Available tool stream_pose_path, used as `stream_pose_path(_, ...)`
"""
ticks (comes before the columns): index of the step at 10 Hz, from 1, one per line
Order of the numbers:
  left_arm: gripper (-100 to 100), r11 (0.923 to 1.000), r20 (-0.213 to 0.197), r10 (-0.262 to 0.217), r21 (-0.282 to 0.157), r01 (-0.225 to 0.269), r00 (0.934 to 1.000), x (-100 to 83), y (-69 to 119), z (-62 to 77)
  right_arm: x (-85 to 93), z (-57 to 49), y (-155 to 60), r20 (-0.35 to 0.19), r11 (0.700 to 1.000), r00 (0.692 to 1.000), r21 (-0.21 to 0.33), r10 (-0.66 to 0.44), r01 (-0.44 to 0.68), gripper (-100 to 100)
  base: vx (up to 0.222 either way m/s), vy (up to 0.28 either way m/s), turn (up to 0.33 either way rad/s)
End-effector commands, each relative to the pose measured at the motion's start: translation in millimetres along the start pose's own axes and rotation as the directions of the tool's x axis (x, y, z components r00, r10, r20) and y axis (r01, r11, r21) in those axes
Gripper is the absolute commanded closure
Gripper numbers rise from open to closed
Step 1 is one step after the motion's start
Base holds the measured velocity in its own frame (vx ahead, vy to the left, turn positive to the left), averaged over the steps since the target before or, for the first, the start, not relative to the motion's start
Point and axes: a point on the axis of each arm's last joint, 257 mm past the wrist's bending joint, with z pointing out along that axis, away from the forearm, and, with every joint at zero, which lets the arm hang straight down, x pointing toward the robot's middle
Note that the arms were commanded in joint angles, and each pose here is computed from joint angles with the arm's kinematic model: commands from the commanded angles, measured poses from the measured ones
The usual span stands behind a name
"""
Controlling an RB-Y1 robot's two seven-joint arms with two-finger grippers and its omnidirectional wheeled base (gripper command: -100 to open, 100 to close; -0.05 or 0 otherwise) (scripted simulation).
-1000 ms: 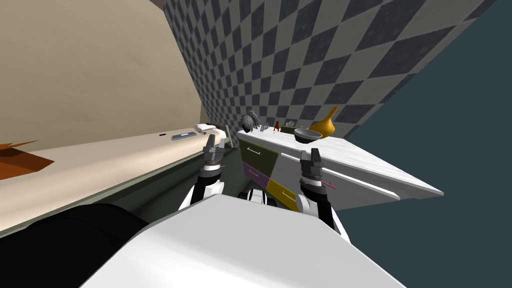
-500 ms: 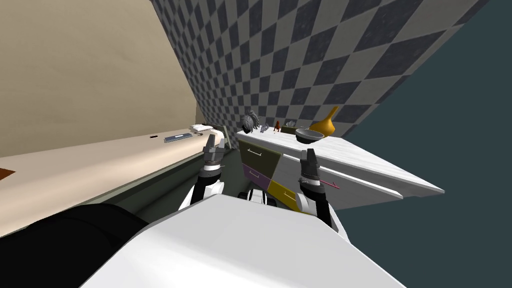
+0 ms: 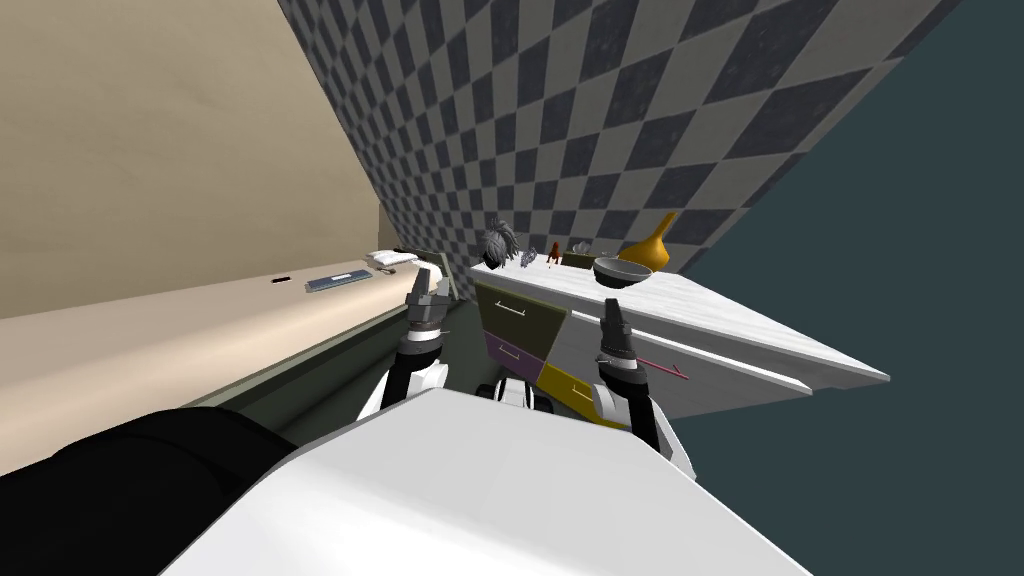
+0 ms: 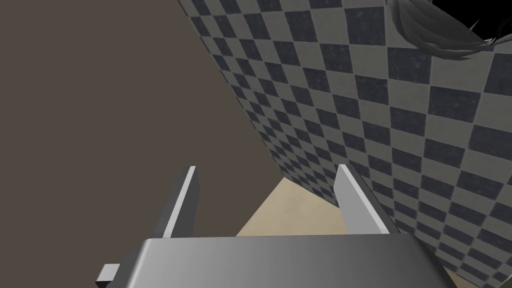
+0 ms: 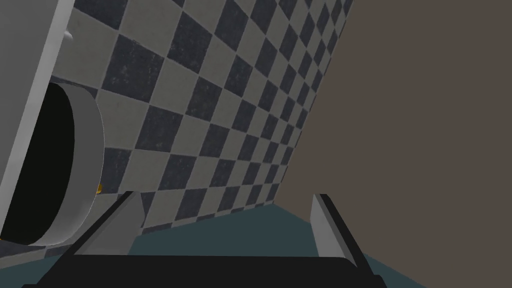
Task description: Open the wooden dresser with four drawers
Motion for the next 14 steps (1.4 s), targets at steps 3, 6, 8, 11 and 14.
stream_pose_path(3, 0, 1.0000, 0.000, 0.000, 0.000, 0.000, 1.0000, 0.0, 0.0, 0.0, 7.9, -1.3, -1.3, -0.022, 0.983, 0.984, -0.053, -0.177, 0.175, -100, 0.042, 0.088, -0.112)
stream_pose_path(6, 0, 1.0000, 0.000, 0.000, 0.000, 0.000, 1.0000, 0.0, 0.0, 0.0, 11.3, -2.5, -2.7, -0.026, 0.959, 0.961, -0.075, -0.277, 0.274, -100, 0.029, 0.091, -0.100)
stream_pose_path(8, 0, 1.0000, 0.000, 0.000, 0.000, 0.000, 1.0000, 0.0, 0.0, 0.0, 14.8, -4.0, -4.5, -0.030, 0.938, 0.941, -0.097, -0.338, 0.334, -100, 0.030, 0.050, -0.072)
stream_pose_path(11, 0, 1.0000, 0.000, 0.000, 0.000, 0.000, 1.0000, 0.0, 0.0, 0.0, 18.5, -5.8, -6.8, -0.029, 0.899, 0.904, -0.119, -0.427, 0.421, -100, 0.038, 0.095, -0.102)
stream_pose_path(14, 0, 1.0000, 0.000, 0.000, 0.000, 0.000, 1.0000, 0.0, 0.0, 0.0, 25.9, -10.7, -12.9, -0.031, 0.840, 0.847, -0.157, -0.531, 0.520, -100, 0.036, 0.100, -0.126)
